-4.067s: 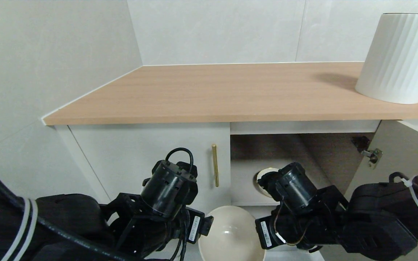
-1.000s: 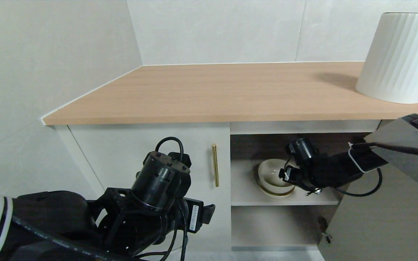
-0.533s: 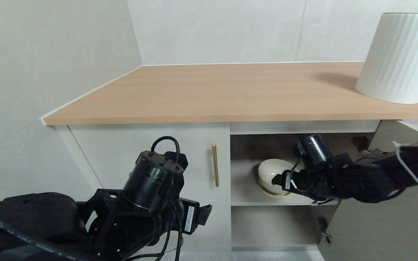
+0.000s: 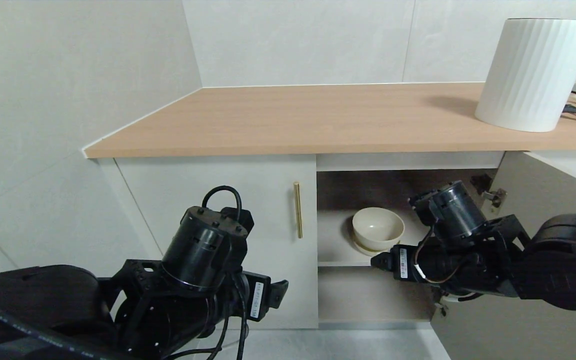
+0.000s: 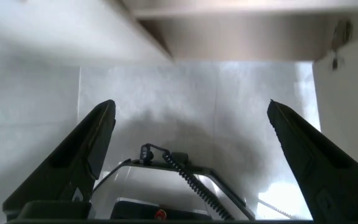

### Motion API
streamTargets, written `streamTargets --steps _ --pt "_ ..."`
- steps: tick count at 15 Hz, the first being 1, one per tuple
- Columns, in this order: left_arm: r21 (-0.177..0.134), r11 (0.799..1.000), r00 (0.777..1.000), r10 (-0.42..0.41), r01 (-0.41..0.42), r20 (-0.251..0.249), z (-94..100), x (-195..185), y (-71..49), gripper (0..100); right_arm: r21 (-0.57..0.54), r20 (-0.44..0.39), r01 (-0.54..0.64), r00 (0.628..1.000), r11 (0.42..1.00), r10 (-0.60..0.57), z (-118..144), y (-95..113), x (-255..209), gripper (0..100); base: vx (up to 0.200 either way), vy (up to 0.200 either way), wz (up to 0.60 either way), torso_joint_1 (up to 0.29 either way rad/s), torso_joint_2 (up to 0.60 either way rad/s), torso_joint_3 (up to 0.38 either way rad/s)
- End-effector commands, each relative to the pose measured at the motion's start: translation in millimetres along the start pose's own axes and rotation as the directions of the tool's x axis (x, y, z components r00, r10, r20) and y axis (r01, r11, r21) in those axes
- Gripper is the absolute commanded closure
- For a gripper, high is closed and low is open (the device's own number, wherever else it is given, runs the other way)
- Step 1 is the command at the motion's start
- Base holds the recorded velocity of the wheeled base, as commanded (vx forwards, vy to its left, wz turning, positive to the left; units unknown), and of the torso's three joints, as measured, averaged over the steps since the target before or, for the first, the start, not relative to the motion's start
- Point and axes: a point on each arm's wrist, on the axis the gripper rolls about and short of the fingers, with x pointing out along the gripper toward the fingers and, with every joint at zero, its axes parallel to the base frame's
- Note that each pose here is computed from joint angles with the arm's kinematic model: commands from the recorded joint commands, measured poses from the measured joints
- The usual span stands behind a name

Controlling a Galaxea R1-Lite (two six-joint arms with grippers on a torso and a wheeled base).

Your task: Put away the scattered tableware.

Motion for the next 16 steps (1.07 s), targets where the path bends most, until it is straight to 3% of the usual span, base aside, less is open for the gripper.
streamTargets --steps 1,16 --pt "0.001 1.0 1.0 0.0 0.0 -0.002 -0.4 0.6 -0.4 0 0.0 0.006 -0.006 1.0 1.0 0.006 0.6 1.0 -2.1 0 -0.2 0.0 0.0 -0.002 0.0 0.007" --pt "0.006 1.0 1.0 0.002 -0.001 -0.009 -1.8 2.2 -1.0 0 -0.015 -0.001 -0.02 1.0 1.0 0.02 -3.1 5.8 -4.9 0 -0.2 0.0 0.0 0.004 0.0 0.0"
